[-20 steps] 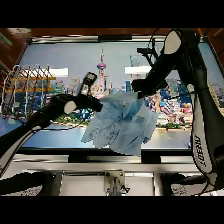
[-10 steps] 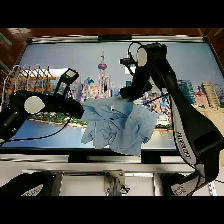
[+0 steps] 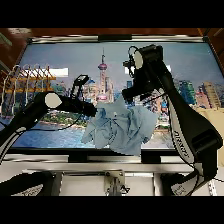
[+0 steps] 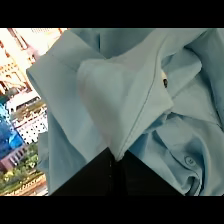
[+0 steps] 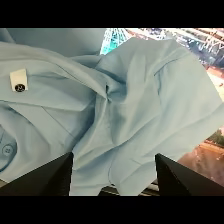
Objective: Fold the shirts.
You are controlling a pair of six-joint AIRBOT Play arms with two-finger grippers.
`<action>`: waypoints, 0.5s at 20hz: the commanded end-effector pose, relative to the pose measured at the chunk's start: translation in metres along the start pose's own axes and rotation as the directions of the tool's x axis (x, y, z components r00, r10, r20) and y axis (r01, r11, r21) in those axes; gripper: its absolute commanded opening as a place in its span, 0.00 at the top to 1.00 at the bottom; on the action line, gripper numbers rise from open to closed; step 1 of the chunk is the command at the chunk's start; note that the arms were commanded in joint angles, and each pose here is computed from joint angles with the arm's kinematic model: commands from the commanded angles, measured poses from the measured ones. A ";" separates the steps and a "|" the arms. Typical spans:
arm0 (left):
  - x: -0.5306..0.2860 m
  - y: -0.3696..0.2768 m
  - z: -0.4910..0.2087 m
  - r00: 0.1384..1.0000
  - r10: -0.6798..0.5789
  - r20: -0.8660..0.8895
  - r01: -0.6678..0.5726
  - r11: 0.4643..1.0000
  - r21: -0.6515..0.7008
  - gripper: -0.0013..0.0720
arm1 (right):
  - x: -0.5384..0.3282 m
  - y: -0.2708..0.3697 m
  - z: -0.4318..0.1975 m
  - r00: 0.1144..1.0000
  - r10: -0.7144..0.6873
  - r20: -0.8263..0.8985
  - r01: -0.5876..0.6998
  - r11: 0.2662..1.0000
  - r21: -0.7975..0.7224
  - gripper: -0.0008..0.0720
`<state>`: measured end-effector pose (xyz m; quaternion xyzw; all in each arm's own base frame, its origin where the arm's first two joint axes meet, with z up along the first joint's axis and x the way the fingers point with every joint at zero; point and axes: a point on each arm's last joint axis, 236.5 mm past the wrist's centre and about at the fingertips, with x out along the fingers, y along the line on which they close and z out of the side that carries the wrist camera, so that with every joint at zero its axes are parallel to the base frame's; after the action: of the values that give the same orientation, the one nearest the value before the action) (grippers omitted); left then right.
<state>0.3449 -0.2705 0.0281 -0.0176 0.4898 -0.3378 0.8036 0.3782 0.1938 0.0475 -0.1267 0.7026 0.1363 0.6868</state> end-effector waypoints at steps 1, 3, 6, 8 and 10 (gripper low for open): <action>0.004 0.000 0.016 0.998 -0.007 0.060 0.008 1.000 -0.026 0.91 | -0.001 -0.005 -0.020 0.996 -0.005 -0.085 0.013 0.996 0.093 0.13; 0.004 0.001 0.019 0.997 -0.002 0.072 0.004 1.000 -0.025 0.91 | -0.002 -0.001 -0.020 0.995 0.055 -0.088 -0.040 0.986 0.161 0.13; 0.003 0.003 0.023 0.996 0.004 0.090 -0.005 1.000 0.011 0.91 | 0.000 0.007 -0.023 0.991 0.086 -0.101 -0.065 0.978 0.198 0.13; 0.002 0.006 0.024 0.996 0.008 0.094 -0.009 1.000 0.010 0.91 | 0.017 0.010 -0.040 0.982 0.081 -0.173 -0.049 0.983 0.179 0.13; 0.002 0.008 0.022 0.997 0.009 0.083 -0.009 1.000 0.008 0.91 | 0.037 0.013 -0.068 0.954 0.116 -0.277 -0.056 0.975 0.215 0.13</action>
<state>0.3654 -0.2741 0.0352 -0.0287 0.4562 -0.3354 0.8238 0.3548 0.1936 0.0264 -0.0467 0.7500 0.0931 0.6532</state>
